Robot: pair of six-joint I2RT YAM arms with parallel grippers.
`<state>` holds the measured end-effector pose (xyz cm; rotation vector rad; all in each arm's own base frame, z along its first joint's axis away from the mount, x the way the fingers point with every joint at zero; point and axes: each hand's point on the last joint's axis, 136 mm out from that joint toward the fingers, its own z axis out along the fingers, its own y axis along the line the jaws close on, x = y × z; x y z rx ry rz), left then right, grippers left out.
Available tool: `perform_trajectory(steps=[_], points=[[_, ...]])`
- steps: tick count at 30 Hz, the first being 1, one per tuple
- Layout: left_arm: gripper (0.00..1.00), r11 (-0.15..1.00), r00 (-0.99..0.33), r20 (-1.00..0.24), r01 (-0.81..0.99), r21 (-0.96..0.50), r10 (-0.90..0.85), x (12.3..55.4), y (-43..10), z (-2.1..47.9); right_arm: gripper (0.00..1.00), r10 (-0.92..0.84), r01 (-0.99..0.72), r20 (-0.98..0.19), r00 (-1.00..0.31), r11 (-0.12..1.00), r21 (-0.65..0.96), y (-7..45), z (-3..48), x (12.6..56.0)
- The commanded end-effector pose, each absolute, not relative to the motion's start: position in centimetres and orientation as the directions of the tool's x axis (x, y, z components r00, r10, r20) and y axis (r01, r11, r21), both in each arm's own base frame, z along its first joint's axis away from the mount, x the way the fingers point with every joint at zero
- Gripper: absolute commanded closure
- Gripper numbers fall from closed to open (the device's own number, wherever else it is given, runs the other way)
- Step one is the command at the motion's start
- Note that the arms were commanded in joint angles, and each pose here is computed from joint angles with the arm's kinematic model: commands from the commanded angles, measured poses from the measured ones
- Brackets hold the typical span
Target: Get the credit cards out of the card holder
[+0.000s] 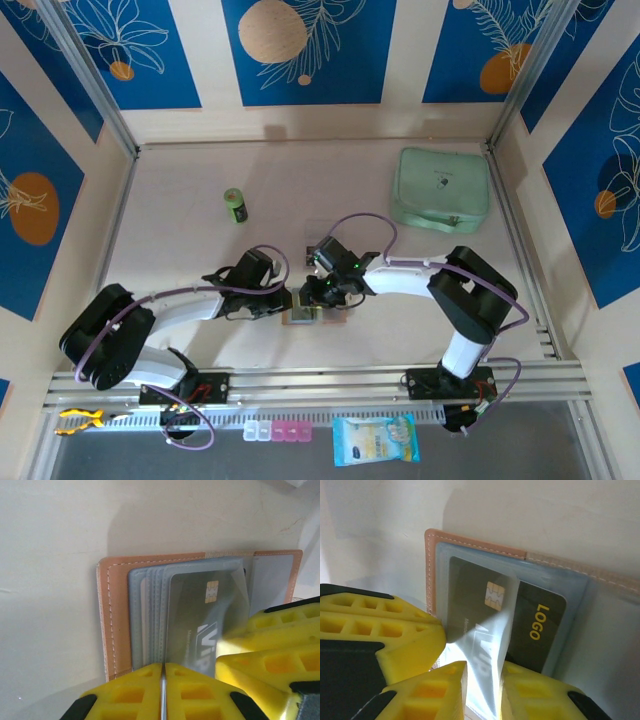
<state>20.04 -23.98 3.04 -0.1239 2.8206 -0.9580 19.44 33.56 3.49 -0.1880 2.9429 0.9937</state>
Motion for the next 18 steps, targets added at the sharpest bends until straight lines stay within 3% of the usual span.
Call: perform_trajectory(steps=[1,18], points=[[0.9,0.801,-0.986,-0.108,-0.034,-0.598,-0.123,19.6,-23.4,2.5,0.77,-0.104,-0.101,-0.031,-0.994,0.781,0.617,33.9,3.2,19.0],[0.9,0.791,-0.985,-0.107,-0.041,-0.61,-0.134,19.5,-23.4,2.7,0.77,-0.112,-0.126,-0.06,-0.992,0.84,0.528,31.6,3.3,19.2]])
